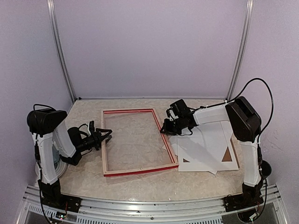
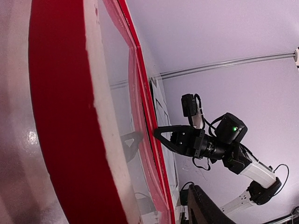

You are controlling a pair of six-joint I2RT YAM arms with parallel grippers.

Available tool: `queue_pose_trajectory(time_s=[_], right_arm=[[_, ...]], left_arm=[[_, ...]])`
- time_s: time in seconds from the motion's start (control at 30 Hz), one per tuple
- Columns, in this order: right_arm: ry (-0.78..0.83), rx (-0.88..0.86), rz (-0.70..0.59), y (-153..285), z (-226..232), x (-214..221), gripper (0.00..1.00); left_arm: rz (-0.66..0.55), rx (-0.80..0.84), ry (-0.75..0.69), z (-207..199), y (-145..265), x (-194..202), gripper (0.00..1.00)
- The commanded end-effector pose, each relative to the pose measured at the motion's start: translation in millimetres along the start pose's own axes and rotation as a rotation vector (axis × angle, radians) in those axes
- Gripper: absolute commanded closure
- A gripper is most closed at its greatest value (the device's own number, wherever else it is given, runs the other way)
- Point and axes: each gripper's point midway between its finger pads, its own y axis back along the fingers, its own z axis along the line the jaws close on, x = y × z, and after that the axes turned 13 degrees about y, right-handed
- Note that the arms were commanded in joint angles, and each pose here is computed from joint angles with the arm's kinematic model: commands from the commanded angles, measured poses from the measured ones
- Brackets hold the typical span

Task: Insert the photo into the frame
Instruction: Adjust the frame body at the center of the board.

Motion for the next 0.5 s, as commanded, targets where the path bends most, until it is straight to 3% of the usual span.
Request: queue_pose_trajectory(time_s=[0.0, 0.17, 0.33, 0.47], right_arm=[[-0.015, -0.092, 0.040, -10.7, 15.0, 12.4, 0.86], [0.000, -0.089, 0.047, -8.0, 15.9, 11.4, 0.78], [0.017, -0.114, 0.066, -6.6, 20.8, 14.5, 0.63], [0.025, -0.119, 0.070, -6.1, 21.0, 15.8, 0.60]], left_arm=[[0.032, 0.238, -0.218, -64.9, -0.2, 11.7, 0.51], [0.039, 0.243, -0.224, -67.1, -0.7, 12.9, 0.60], [0.044, 0.252, -0.232, -70.8, -0.5, 13.8, 0.59], [0.046, 0.261, -0.246, -75.3, 0.1, 15.1, 0.59]])
